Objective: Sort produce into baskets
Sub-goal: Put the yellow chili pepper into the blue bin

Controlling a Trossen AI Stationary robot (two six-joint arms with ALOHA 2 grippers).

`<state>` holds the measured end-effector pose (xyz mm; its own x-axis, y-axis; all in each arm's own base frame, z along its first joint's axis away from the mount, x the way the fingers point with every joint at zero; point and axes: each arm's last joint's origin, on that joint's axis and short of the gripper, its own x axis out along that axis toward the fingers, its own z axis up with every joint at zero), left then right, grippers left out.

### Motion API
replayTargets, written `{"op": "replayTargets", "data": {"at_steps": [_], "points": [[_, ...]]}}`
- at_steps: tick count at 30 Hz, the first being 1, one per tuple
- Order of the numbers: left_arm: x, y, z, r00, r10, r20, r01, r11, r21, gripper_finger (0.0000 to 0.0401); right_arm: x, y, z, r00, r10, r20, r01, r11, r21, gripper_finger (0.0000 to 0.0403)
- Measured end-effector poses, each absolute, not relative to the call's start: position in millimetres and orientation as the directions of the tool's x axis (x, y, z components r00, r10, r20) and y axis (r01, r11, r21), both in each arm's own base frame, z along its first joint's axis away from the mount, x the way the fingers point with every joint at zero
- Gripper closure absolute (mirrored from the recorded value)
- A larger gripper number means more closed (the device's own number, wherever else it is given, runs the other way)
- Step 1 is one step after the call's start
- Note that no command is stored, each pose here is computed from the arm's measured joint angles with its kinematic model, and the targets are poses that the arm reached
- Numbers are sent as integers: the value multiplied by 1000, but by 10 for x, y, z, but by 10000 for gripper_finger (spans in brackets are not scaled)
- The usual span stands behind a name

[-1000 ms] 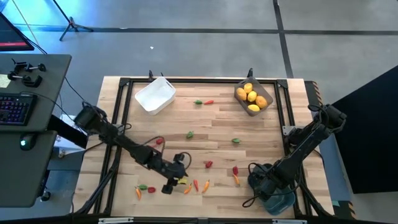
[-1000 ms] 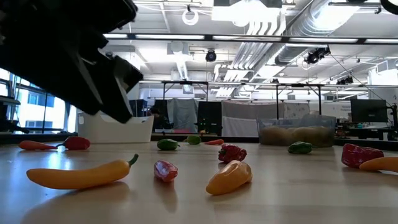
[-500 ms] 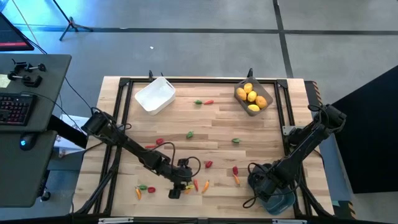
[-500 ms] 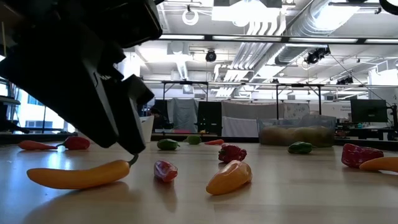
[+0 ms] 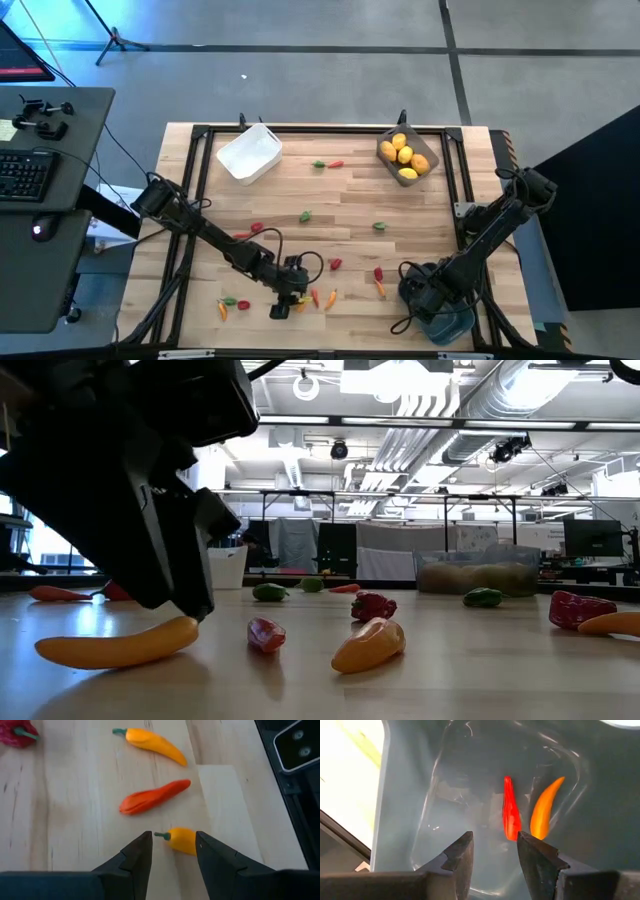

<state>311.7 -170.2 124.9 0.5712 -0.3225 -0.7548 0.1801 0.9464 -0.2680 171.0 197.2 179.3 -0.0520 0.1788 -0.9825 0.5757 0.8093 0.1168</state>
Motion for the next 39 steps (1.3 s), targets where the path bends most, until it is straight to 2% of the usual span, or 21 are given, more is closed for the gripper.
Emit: {"op": "replayTargets", "data": {"at_steps": [7, 22, 27, 35, 39], "points": [[3126, -1697, 1253, 579, -320, -750, 174, 947, -270, 249, 1710, 1972, 1793, -52, 179, -983, 576, 809, 117, 261], [3118, -1697, 1140, 540, -315, -780, 189, 949, -252, 253, 1706, 1964, 1791, -55, 169, -984, 578, 809, 107, 261], [3121, -1700, 1113, 538, -309, -784, 194, 951, -241, 283, 1705, 1962, 1791, -53, 165, -985, 577, 810, 104, 261], [3117, -1699, 1133, 540, -310, -782, 277, 943, -183, 388, 1696, 1959, 1796, -72, 166, -983, 579, 810, 94, 261], [3125, -1671, 1138, 538, -307, -785, 273, 945, -182, 392, 1719, 1975, 1911, -68, 142, -988, 579, 812, 77, 261]]}}
